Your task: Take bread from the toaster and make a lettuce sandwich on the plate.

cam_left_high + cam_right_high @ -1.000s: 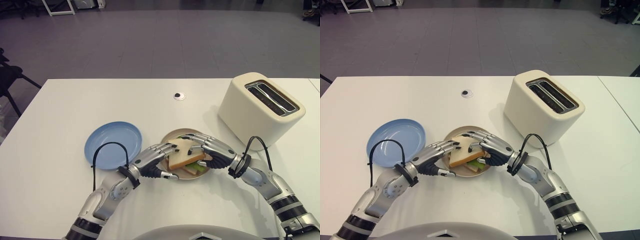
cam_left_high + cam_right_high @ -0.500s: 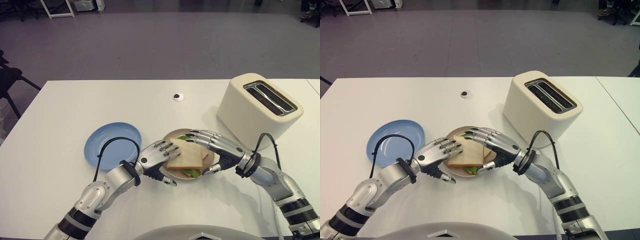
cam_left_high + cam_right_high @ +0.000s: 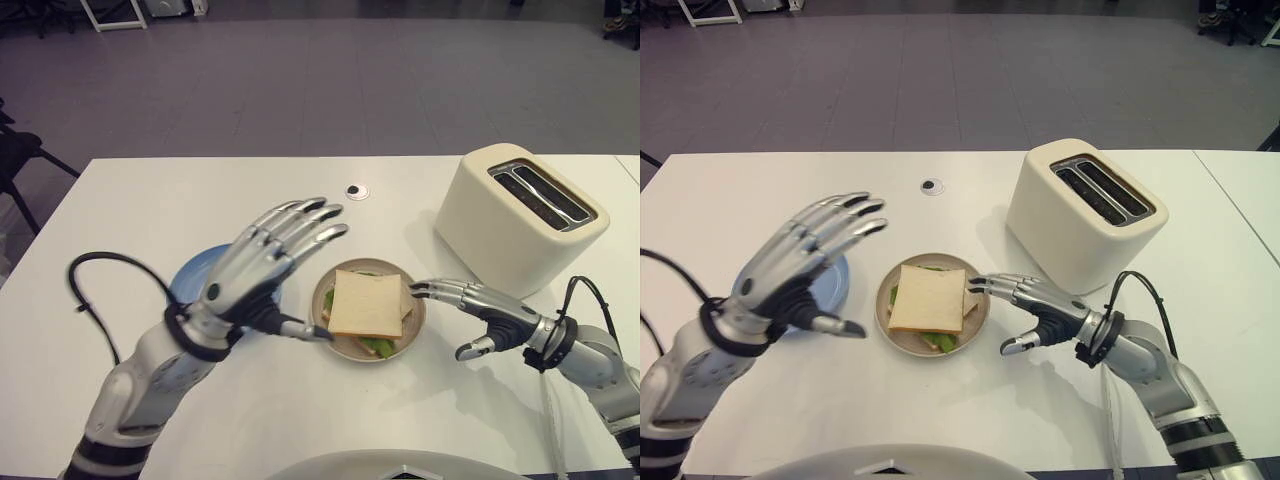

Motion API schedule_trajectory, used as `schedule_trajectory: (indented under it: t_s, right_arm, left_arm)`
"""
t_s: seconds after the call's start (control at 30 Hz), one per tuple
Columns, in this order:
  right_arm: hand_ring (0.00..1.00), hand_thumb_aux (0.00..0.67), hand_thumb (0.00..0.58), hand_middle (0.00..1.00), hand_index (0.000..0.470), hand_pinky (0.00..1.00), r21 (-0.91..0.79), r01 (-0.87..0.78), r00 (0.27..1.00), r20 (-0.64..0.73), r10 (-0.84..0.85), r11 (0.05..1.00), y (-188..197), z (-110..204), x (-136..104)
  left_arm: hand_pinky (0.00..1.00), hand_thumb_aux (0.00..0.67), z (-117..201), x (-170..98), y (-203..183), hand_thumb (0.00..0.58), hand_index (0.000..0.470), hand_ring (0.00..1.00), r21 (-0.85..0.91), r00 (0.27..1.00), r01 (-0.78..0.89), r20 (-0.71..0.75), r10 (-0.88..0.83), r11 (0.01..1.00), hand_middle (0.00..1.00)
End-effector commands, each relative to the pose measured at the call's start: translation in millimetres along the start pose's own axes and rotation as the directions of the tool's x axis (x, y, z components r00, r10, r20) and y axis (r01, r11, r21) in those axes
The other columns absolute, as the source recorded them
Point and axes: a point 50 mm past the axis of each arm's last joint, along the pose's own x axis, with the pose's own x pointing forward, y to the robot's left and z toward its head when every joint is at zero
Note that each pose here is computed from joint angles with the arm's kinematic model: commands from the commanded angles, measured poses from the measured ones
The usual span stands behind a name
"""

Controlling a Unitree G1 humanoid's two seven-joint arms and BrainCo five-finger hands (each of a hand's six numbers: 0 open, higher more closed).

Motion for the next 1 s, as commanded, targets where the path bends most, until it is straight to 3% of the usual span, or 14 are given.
schedule_trajectory:
  t_s: [0.03,0.17,0.3,0.4,0.53,0.8,1.0]
  right_arm:
    - [1.00,0.670,0.580,1.00,0.470,1.00,0.045,-0.123,0.991,0.062,0.120,0.991,2.7,23.0,-8.7]
    - [1.00,0.670,0.580,1.00,0.470,1.00,0.109,-0.411,0.911,0.043,0.409,0.905,50.0,26.5,-11.4]
    - [1.00,0.670,0.580,1.00,0.470,1.00,0.006,-0.544,0.835,-0.098,0.542,0.839,89.6,8.0,-3.9]
    - [1.00,0.670,0.580,1.00,0.470,1.00,-0.005,-0.491,0.865,-0.123,0.487,0.871,105.3,5.1,8.0]
    - [1.00,0.670,0.580,1.00,0.470,1.00,0.001,-0.443,0.882,-0.181,0.436,0.897,107.7,-7.2,25.6]
    - [1.00,0.670,0.580,1.00,0.470,1.00,0.084,-0.322,0.898,-0.288,0.333,0.943,100.3,-51.1,72.0]
    - [1.00,0.670,0.580,1.00,0.470,1.00,0.040,-0.179,0.943,-0.279,0.183,0.983,74.3,-65.2,93.3]
  left_arm:
    - [1.00,0.670,4.3,-53.3,-39.9,0.580,0.470,1.00,-0.189,0.899,0.415,-0.068,-0.433,0.890,1.00]
    - [1.00,0.670,24.6,-77.9,-83.9,0.580,0.470,1.00,-0.247,0.671,0.722,0.023,-0.741,0.647,1.00]
    - [1.00,0.670,26.0,-68.1,-110.6,0.580,0.470,1.00,-0.176,0.616,0.776,0.006,-0.788,0.606,1.00]
    - [1.00,0.670,18.7,-57.4,-124.8,0.580,0.470,1.00,-0.128,0.629,0.766,-0.052,-0.775,0.630,1.00]
    - [1.00,0.670,-2.5,-32.9,-136.3,0.580,0.470,1.00,-0.040,0.701,0.701,-0.147,-0.698,0.712,1.00]
    - [1.00,0.670,-48.7,46.2,-142.6,0.580,0.470,1.00,0.102,0.830,0.545,-0.210,-0.517,0.832,1.00]
    - [1.00,0.670,-63.8,57.4,-143.2,0.580,0.470,1.00,0.127,0.855,0.502,-0.226,-0.467,0.856,1.00]
